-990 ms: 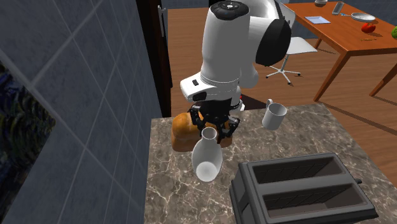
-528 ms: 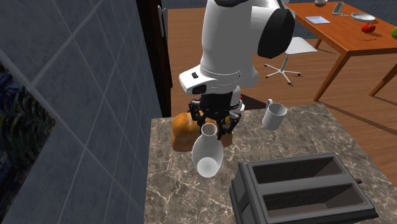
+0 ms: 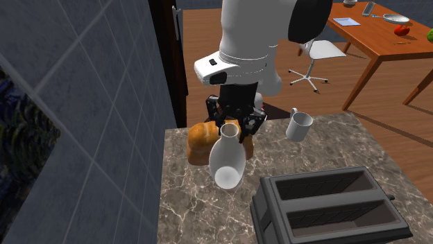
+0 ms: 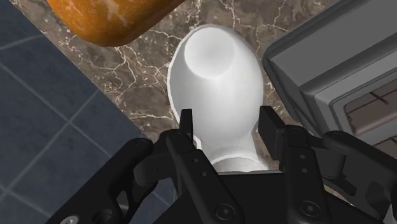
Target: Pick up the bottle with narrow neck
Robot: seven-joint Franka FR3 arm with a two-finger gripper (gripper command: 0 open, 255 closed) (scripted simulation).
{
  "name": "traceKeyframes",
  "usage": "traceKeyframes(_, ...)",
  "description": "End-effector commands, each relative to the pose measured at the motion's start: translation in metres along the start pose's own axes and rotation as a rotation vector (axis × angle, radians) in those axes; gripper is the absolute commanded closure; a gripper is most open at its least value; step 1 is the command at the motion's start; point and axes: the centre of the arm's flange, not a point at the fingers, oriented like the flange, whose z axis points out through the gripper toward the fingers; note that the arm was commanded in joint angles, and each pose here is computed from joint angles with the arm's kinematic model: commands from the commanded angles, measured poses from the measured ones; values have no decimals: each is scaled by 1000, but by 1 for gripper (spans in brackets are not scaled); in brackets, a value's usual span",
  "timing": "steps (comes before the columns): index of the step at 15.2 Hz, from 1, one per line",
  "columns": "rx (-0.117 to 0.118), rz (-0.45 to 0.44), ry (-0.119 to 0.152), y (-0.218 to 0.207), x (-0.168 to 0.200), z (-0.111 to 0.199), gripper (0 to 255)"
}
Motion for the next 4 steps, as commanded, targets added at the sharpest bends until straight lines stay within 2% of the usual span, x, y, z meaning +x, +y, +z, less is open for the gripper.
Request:
traceKeyframes(1, 0, 0, 0, 1, 0, -10, 255)
traceKeyframes(4, 0, 0, 0, 1, 1, -16, 255)
